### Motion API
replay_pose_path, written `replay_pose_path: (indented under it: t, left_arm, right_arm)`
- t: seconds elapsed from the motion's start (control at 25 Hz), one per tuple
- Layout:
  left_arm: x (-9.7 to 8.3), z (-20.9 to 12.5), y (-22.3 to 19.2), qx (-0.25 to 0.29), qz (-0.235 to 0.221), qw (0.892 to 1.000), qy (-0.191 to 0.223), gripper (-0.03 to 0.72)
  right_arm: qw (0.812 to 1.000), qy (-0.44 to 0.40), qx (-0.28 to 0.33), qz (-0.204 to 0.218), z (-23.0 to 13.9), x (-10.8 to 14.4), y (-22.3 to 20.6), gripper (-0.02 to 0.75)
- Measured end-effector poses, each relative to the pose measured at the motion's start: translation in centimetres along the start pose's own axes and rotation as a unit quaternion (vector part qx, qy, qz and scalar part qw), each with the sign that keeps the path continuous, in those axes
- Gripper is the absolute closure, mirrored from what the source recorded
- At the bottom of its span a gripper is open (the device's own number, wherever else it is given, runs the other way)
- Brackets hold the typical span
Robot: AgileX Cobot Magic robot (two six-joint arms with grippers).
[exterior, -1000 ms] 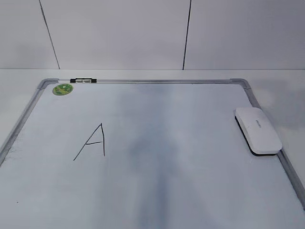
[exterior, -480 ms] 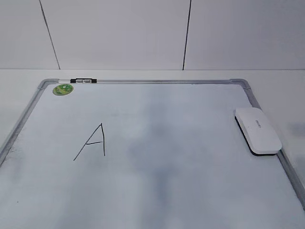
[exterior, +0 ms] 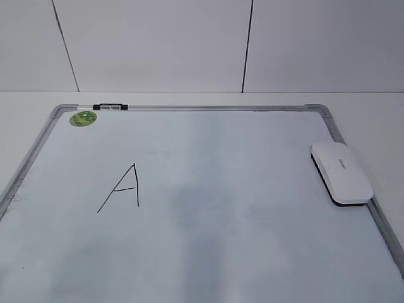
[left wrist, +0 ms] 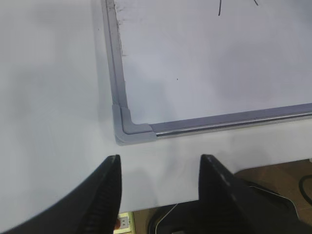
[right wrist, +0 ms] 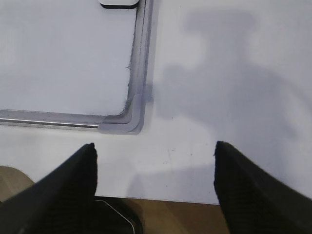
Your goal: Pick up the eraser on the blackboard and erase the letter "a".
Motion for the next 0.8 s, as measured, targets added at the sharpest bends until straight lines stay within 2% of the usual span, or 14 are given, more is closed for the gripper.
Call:
replay_pose_path:
  t: [0.28, 0.48, 0.8]
  left_arm:
    - [0.0, 0.5, -0.1, -0.029, -0.002, 1.0, -0.004, 0.313]
    - [0.7, 0.9, -0.6, -0.049, 0.017, 0.999, -0.014, 0.327]
    - [0.9, 1.0, -0.9, -0.055, 0.023, 0.998, -0.017, 0.345]
  right_arm:
    - [1.0, 0.004, -0.005, -0.012, 0.0, -0.3, -0.3, 0.146]
    - [0.999, 0.006, -0.027, -0.015, 0.5, -0.3, -0.9, 0.146]
    - [0.999, 0.007, -0.036, -0.016, 0.7, -0.3, -1.2, 0.146]
Point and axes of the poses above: a point on each arm's last joint axis where the gripper is mounted, y pointing back along that axis away from the gripper, x along the wrist's bending axis when the last joint is at zero, z = x × y, the point moved 5 cm from there along -y, pointing out along that axis toward the gripper, and after that the axes turned 12 degrees about y, right-handed, at the moved point
